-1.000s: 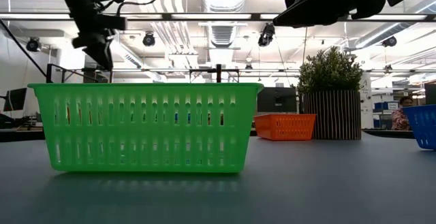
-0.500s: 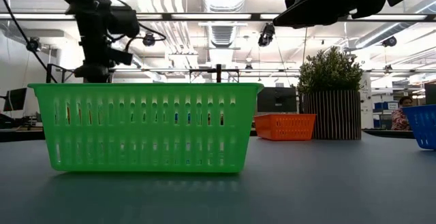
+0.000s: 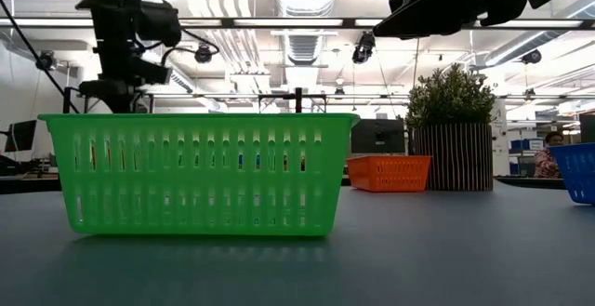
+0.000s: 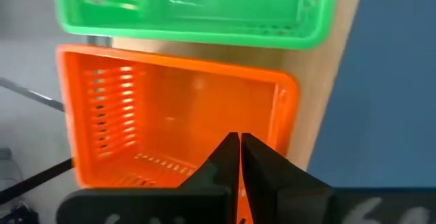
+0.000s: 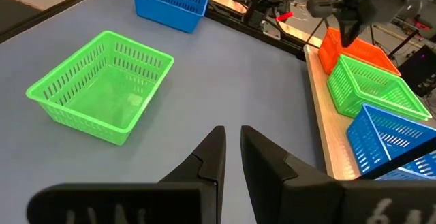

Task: Stack baskets on shelf by color
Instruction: Stack the bottom orange bin on top of the orange bin on the shelf, then stack the right blue bin into the blue bin on the shelf

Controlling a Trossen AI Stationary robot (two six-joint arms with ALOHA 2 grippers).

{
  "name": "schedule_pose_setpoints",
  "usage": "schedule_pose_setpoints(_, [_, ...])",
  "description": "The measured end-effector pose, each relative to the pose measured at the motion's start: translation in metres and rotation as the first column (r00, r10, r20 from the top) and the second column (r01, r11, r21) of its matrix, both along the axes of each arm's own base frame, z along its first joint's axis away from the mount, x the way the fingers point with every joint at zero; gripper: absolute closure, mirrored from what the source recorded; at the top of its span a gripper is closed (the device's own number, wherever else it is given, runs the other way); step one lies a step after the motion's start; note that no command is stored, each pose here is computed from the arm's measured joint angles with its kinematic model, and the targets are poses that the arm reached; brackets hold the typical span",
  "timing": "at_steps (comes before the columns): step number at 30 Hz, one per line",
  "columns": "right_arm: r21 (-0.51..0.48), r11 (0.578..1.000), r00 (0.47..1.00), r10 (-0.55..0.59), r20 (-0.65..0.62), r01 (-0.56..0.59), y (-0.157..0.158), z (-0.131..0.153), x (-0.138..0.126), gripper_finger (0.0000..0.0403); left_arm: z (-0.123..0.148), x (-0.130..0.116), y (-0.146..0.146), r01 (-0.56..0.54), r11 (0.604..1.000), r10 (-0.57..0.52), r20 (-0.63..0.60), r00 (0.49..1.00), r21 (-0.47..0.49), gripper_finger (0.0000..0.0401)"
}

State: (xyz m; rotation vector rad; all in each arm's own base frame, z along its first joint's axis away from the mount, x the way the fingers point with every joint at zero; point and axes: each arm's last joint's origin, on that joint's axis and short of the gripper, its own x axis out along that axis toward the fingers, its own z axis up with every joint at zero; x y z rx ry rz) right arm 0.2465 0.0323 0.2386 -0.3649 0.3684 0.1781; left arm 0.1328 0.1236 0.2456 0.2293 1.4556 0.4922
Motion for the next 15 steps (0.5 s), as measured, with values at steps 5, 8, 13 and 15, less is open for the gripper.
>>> schedule_pose_setpoints(5, [0.001,1.000,1.000,0.000,0.000,0.000,0.000,0.000,0.000,0.0365,0.029,0.001,-0.007,-0.101,0.993,0.089,0.172,0.981,0.060,0.0401])
schedule_pose_setpoints(8, [0.011,1.000,1.000,-0.004,-0.001,0.004,0.000,0.000,0.000,0.0365,0.049,0.006,-0.025,-0.080,0.997,0.066,0.378,0.923,0.022,0.0401])
schedule_pose_setpoints(13, [0.095,0.995,0.999,-0.038,-0.016,0.039,0.000,0.000,0.000,0.0365,0.072,0.023,-0.065,0.087,0.993,-0.116,0.673,0.730,0.077,0.0401])
schedule_pose_setpoints(15, [0.167,0.985,0.998,-0.028,-0.055,0.037,0.001,-0.002,-0.001,0.0365,0.075,0.029,-0.081,0.158,0.983,-0.177,0.759,0.627,0.098,0.0401])
